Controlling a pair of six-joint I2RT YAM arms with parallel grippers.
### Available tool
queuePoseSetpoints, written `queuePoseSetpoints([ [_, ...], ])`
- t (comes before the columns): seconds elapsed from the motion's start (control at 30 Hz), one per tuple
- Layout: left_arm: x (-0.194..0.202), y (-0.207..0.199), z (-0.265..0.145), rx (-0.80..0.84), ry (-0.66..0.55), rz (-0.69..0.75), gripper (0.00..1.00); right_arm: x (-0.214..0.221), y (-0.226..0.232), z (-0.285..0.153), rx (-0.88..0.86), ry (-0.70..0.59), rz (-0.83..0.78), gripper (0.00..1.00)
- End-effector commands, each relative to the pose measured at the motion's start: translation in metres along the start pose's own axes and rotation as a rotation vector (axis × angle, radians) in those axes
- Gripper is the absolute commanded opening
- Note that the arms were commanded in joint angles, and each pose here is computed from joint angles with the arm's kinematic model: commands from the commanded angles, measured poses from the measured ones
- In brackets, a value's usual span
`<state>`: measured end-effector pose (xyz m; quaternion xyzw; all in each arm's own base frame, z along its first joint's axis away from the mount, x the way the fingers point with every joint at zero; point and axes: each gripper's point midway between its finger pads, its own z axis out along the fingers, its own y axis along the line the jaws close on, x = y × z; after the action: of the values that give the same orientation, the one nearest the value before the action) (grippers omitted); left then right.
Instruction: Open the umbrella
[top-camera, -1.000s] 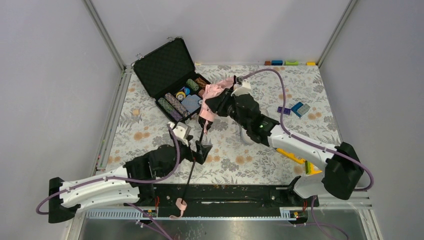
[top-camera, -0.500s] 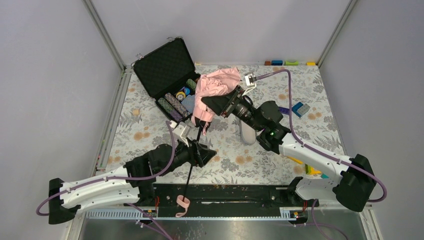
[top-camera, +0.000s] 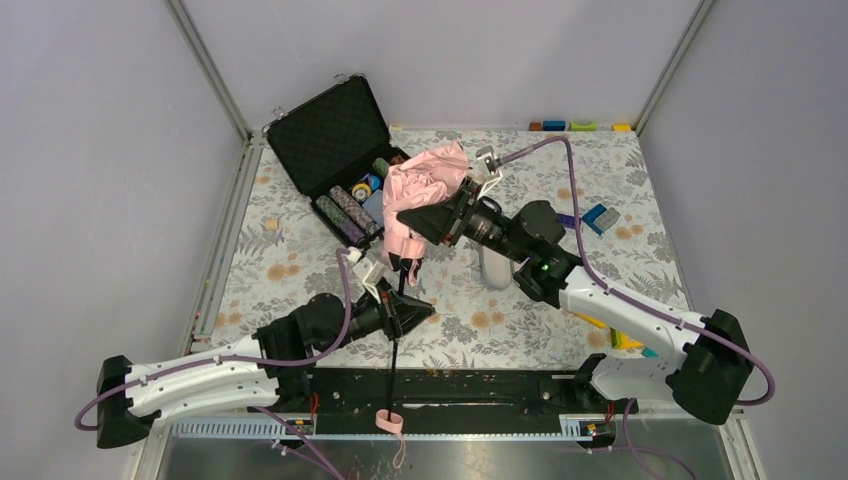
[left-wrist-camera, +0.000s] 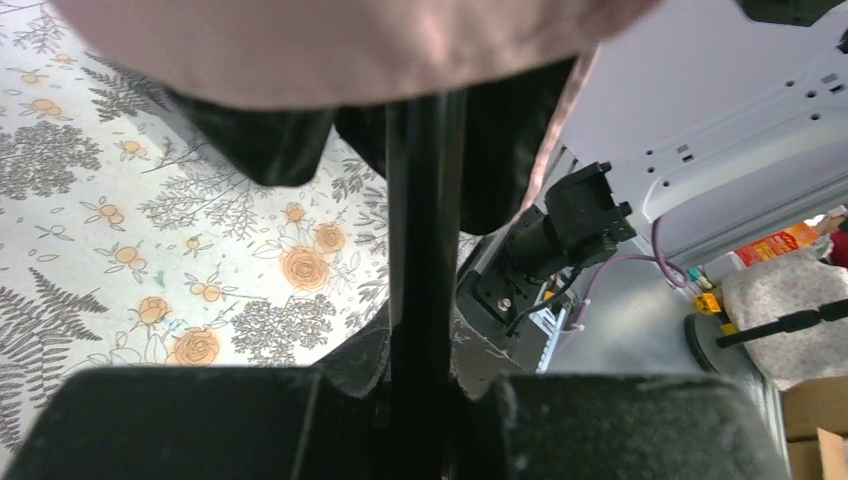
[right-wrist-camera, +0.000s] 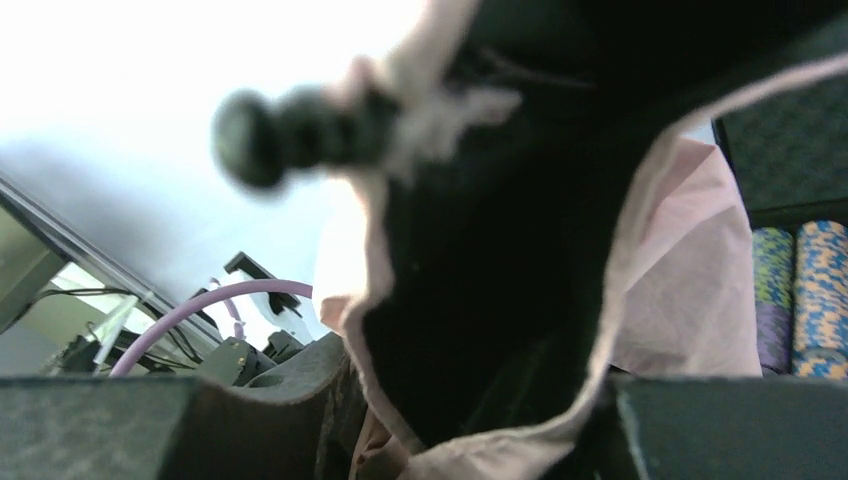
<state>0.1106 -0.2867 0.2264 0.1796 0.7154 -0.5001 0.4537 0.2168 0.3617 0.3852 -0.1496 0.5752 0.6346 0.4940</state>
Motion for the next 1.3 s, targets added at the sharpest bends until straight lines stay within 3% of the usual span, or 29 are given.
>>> queuePoseSetpoints([
  [0.0,-0.037,0.006,0.0,-0.032,-0.203,-0.006,0.0,-0.026,0.005,-0.009,0.048,-0.054,-0.12,0.17],
  [0.07,-0.042,0.02,0.0,-0.093,-0.248,-0.002,0.0,-0.023,-0.01,-0.017,0.129,-0.047,-0.138,0.22],
  [0.1,-0.044,0.024,0.0,-0.115,-0.265,0.007,0.0,-0.021,-0.017,-0.021,0.167,-0.042,-0.145,0.31],
  [0.2,-0.049,0.037,0.0,-0.18,-0.297,0.032,0.0,-0.02,-0.036,-0.032,0.291,-0.023,-0.148,0.71],
  [0.27,-0.05,0.044,-0.001,-0.213,-0.313,0.042,0.0,-0.02,-0.042,-0.038,0.338,-0.024,-0.14,0.81],
  [0.37,-0.053,0.051,-0.001,-0.251,-0.339,0.04,0.0,-0.02,-0.05,-0.046,0.401,-0.034,-0.112,0.87],
  [0.6,-0.051,0.061,0.002,-0.308,-0.325,0.061,0.0,-0.005,-0.03,-0.037,0.488,0.026,-0.209,0.84],
  [0.93,-0.048,0.069,0.005,-0.363,-0.306,0.05,0.0,0.023,-0.002,-0.006,0.517,0.142,-0.311,0.59],
  [1.27,-0.047,0.067,0.006,-0.357,-0.305,0.04,0.0,0.046,-0.014,0.001,0.575,0.229,-0.326,0.48],
])
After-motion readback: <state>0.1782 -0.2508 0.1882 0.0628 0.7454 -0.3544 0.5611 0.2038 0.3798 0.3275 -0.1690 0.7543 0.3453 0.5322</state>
